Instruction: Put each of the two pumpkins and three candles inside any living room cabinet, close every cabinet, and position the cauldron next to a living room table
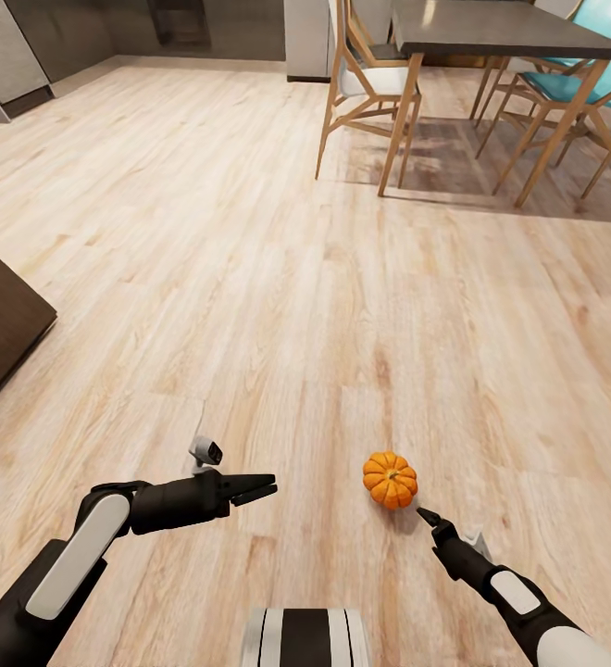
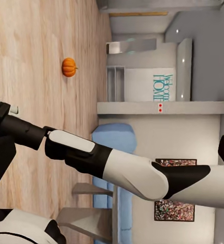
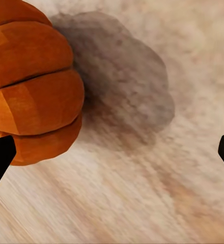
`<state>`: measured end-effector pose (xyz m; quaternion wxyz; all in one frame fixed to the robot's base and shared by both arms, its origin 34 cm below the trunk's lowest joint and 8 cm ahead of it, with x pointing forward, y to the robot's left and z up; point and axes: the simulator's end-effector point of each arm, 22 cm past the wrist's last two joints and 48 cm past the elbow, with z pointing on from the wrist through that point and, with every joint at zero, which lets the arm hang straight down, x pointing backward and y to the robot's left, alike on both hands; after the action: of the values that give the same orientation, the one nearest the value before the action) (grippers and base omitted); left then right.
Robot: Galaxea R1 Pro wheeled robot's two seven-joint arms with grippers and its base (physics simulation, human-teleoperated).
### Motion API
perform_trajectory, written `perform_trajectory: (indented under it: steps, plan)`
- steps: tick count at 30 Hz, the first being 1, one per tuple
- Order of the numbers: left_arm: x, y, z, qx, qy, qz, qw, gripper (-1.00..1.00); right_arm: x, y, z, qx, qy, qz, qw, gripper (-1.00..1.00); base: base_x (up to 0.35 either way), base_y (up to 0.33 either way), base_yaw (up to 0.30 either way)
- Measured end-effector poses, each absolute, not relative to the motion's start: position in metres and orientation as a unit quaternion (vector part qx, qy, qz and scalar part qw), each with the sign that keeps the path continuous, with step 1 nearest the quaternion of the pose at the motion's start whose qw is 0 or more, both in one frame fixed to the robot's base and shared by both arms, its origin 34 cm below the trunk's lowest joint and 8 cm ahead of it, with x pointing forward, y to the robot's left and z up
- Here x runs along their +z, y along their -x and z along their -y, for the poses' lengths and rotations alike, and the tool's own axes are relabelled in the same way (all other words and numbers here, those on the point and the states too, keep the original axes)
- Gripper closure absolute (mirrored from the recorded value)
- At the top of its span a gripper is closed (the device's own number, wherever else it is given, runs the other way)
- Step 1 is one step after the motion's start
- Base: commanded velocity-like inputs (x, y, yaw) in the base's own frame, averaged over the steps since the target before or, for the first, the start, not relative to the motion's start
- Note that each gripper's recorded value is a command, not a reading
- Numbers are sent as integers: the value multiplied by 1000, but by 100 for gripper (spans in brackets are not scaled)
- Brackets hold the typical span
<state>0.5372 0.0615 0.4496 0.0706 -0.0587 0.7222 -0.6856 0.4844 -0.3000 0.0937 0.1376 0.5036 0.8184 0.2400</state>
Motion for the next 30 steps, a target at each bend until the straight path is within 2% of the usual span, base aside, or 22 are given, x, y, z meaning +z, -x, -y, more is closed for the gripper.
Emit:
perform_trajectory:
  steps: [10,15,30]
  plan:
    - [450,-539,-63,-685,60,-722,74,-100,94,-485,298,242,-503,-818,137,-100,0,0,0]
    - [450,-539,-64,-685,60,-722,74,-100,103,-496,290,274,-494,-811,154,-100,0,0,0]
    - [450,-539,-64,-685,60,-722,74,-100,112,-499,273,313,-485,-804,140,-100,0,0,0]
